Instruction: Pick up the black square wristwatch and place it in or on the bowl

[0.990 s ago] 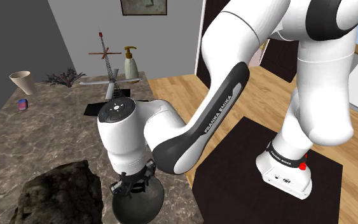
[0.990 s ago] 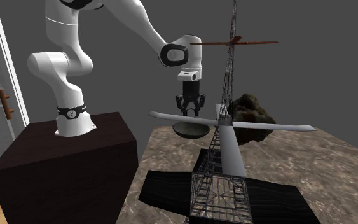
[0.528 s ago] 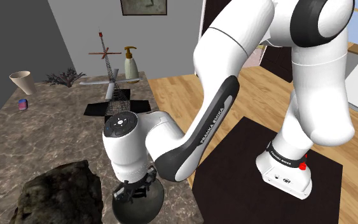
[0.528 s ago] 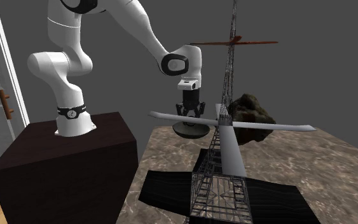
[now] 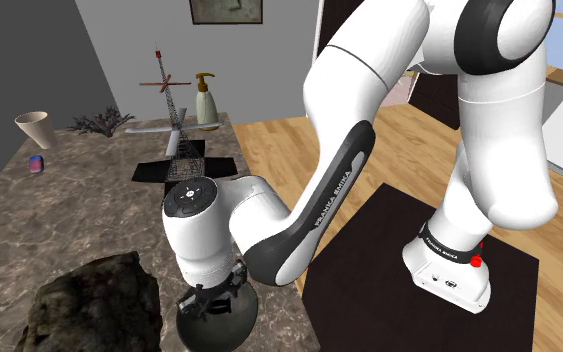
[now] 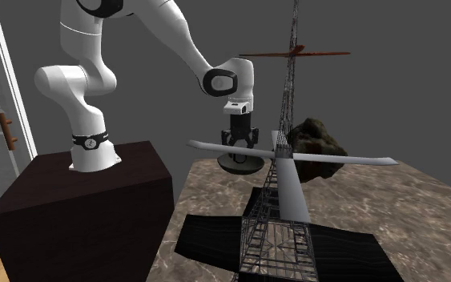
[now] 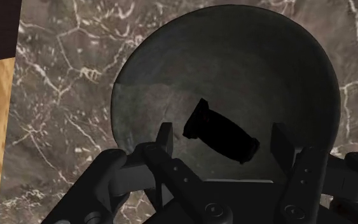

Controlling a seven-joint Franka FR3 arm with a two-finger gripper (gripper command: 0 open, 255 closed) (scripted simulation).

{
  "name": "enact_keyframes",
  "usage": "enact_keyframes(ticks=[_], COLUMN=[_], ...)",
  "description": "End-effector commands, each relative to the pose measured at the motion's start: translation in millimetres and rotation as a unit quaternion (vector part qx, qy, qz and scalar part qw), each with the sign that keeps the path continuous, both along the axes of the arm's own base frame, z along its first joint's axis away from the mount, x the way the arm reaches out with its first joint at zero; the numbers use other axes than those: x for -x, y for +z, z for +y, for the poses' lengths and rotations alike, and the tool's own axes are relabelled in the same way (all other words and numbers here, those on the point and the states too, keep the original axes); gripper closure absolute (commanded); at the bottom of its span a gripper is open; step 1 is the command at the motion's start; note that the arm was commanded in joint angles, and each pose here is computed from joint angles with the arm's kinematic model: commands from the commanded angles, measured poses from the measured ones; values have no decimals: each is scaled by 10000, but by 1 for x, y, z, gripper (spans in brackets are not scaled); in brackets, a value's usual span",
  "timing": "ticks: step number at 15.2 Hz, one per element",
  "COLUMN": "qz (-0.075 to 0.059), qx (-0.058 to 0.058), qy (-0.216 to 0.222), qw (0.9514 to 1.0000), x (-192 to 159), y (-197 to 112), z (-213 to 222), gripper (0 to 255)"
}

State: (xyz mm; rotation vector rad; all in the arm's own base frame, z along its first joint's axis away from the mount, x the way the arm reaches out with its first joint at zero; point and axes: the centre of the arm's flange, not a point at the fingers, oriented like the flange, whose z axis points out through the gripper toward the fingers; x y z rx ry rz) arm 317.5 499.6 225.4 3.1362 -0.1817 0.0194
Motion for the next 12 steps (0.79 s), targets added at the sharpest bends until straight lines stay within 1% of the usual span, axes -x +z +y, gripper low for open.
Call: enact_keyframes(ticks=[1, 5, 9, 12], qz=[0, 0, 0, 0], qx=[0, 0, 0, 0], qy=[0, 0, 0, 0], qw=[10000, 10000, 10000, 10000], x=[0, 0, 1, 1], y=[0, 0, 50, 50], z=[0, 0, 0, 0], gripper=[0, 0, 0, 0])
